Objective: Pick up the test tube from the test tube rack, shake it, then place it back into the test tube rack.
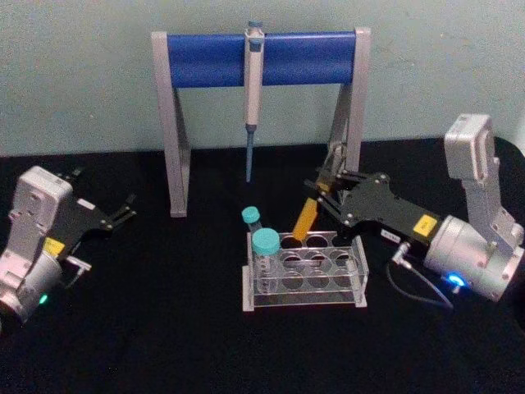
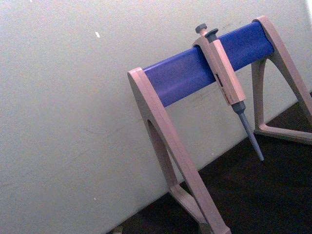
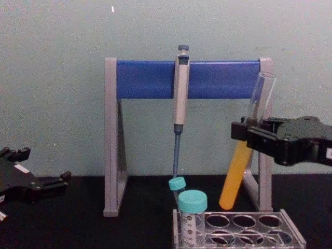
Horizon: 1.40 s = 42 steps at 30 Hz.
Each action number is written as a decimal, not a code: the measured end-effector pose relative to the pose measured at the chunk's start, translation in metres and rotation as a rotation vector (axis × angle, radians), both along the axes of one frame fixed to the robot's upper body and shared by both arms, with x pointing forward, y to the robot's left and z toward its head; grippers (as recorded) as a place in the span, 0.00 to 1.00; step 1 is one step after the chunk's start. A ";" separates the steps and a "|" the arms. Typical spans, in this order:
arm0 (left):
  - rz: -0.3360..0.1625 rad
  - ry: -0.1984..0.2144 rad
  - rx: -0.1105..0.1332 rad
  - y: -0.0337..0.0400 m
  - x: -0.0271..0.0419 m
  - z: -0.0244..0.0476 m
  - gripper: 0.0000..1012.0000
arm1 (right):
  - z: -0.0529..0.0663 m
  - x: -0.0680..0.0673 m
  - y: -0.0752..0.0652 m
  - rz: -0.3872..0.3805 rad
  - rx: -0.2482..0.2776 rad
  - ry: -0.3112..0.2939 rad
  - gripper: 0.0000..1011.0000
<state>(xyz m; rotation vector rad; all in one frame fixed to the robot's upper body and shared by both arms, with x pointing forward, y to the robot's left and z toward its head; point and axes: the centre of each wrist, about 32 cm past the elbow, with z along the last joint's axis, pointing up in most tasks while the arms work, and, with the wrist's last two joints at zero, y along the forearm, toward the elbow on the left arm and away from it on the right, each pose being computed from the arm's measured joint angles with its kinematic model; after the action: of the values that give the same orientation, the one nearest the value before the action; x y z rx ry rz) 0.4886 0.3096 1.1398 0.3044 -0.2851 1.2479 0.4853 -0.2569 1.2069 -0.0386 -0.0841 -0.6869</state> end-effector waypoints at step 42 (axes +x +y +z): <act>0.000 0.000 0.000 0.0000 0.0000 0.0000 0.99 | 0.007 0.014 -0.015 -0.066 -0.051 -0.031 0.23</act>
<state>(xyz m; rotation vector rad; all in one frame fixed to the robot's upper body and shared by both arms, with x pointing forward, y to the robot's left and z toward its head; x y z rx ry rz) 0.4886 0.3097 1.1398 0.3044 -0.2851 1.2480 0.4993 -0.2718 1.2143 -0.0804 -0.1304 -0.7510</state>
